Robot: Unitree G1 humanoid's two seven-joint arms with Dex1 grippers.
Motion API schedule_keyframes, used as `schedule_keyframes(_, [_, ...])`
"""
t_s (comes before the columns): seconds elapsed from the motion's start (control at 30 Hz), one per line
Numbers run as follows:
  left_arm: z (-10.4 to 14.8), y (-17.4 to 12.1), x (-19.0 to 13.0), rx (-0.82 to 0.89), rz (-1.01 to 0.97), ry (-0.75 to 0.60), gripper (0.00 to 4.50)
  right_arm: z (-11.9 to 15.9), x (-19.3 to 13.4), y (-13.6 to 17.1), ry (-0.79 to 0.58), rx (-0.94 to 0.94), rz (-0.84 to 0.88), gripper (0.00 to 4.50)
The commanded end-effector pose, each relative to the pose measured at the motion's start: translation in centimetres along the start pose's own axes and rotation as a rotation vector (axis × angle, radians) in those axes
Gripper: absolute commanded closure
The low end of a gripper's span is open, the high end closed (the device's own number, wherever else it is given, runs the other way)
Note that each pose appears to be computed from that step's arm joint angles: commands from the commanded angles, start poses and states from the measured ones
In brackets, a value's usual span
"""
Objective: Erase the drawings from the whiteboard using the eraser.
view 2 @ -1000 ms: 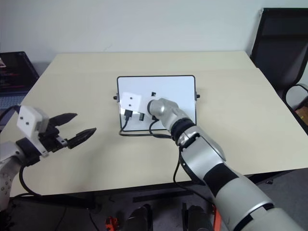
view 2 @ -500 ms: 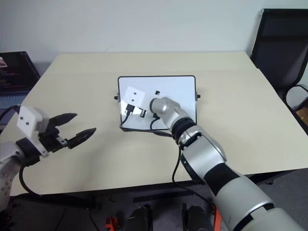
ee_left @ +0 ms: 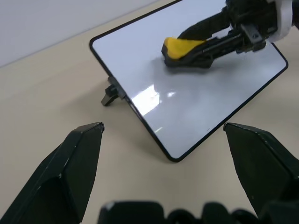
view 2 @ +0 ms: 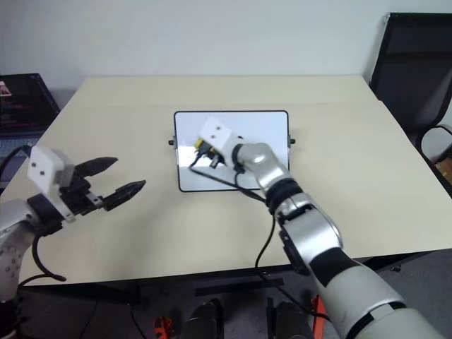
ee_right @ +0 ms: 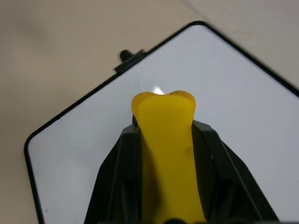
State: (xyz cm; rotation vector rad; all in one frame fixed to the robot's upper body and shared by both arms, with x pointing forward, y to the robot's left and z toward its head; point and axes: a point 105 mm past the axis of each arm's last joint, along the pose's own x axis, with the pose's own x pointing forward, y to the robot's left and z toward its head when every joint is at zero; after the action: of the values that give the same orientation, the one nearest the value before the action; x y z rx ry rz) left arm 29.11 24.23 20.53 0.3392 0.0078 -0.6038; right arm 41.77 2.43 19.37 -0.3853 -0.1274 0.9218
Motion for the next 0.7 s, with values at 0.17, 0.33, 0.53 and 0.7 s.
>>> schedule_keyframes(0.17, [2.1,-3.8,3.4,0.087,-0.200,-0.073,0.00,-0.1,-11.8,-2.0,0.057,0.096,-0.232,3.40])
schedule_keyframes(0.33, [2.2,-7.2,6.6,0.145,-0.392,-0.087,0.00,-5.5,-19.0,-3.7,0.310,0.123,-0.467,3.40])
schedule_keyframes(0.53, [2.0,-8.7,9.1,0.176,-0.528,-0.108,0.00,-9.9,-20.4,-4.3,0.425,0.183,-0.566,3.40])
schedule_keyframes(0.7, [2.5,-9.7,10.5,0.191,-0.612,-0.149,0.00,-11.7,-19.8,-5.1,0.428,0.284,-0.637,3.40])
